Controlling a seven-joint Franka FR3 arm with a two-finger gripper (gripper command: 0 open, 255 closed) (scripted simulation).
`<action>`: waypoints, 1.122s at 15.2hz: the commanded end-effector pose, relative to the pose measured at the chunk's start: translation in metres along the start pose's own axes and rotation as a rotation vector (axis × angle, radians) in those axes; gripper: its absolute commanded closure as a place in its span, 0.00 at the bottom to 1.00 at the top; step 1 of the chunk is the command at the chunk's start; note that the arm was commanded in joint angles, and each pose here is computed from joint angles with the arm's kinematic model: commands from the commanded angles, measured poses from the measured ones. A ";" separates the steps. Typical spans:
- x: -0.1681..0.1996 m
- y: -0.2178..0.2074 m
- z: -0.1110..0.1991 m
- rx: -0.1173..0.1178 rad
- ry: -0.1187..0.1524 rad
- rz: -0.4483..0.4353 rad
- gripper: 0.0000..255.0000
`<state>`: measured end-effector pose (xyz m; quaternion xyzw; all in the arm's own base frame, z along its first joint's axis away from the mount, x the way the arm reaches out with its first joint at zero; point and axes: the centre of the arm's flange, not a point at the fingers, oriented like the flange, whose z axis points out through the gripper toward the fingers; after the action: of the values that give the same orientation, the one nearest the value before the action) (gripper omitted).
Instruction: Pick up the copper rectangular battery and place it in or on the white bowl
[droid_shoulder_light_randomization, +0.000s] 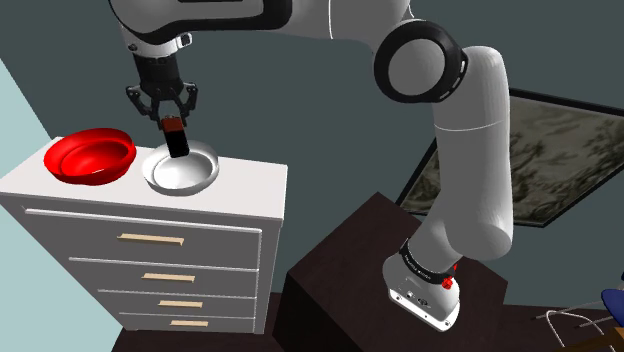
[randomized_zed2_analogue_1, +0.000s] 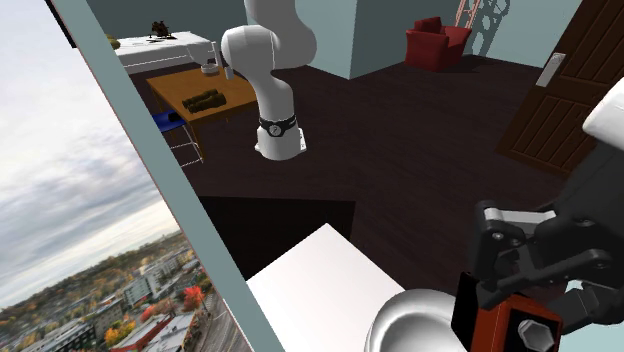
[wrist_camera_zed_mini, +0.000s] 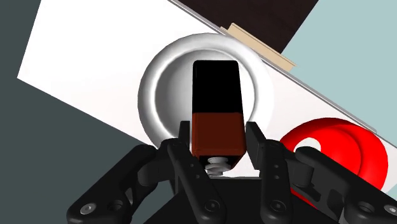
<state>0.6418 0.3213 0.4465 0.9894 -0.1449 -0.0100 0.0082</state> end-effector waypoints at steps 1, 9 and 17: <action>0.000 -0.001 0.011 0.001 0.001 0.000 1.00; 0.001 -0.002 0.053 0.001 0.001 0.000 1.00; 0.001 -0.002 0.057 0.001 0.001 0.000 1.00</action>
<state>0.6418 0.3218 0.3888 0.9894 -0.1449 -0.0098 0.0080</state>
